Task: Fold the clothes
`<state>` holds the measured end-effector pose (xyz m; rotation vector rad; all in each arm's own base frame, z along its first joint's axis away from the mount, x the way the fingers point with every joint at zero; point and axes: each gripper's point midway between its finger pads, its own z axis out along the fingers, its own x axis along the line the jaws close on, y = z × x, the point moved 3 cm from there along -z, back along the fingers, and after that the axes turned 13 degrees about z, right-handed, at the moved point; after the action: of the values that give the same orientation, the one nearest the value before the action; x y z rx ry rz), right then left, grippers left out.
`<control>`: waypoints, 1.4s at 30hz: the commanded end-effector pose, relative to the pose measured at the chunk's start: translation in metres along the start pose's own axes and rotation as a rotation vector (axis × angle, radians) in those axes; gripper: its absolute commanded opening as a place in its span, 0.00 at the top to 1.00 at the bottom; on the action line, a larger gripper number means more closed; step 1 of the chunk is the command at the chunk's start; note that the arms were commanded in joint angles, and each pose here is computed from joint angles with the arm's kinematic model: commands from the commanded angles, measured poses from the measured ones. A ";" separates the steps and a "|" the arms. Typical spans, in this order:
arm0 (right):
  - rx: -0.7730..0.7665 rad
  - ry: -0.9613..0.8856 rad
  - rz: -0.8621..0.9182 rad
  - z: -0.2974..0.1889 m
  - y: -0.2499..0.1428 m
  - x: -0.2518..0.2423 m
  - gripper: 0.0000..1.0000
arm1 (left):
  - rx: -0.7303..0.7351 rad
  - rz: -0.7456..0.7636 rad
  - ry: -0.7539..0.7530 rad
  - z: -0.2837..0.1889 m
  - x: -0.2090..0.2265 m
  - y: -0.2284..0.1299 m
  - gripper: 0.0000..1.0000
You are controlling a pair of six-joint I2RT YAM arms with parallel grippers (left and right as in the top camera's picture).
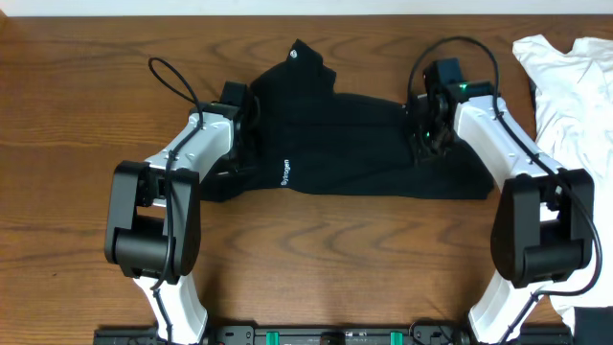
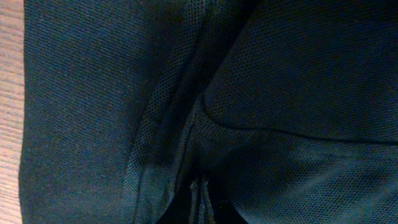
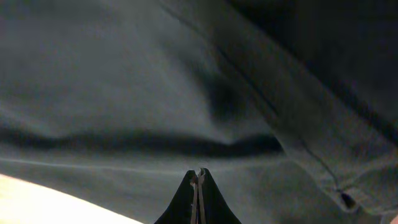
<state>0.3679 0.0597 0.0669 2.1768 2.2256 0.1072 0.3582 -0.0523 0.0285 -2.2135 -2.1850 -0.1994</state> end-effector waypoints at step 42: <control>-0.257 -0.164 0.255 0.032 0.040 -0.116 0.98 | 0.043 0.010 0.034 0.014 0.006 -0.008 0.94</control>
<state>0.4127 -0.0461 0.0378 2.2136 1.7700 0.2128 0.3583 -0.0520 0.0286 -2.2126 -2.1843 -0.2026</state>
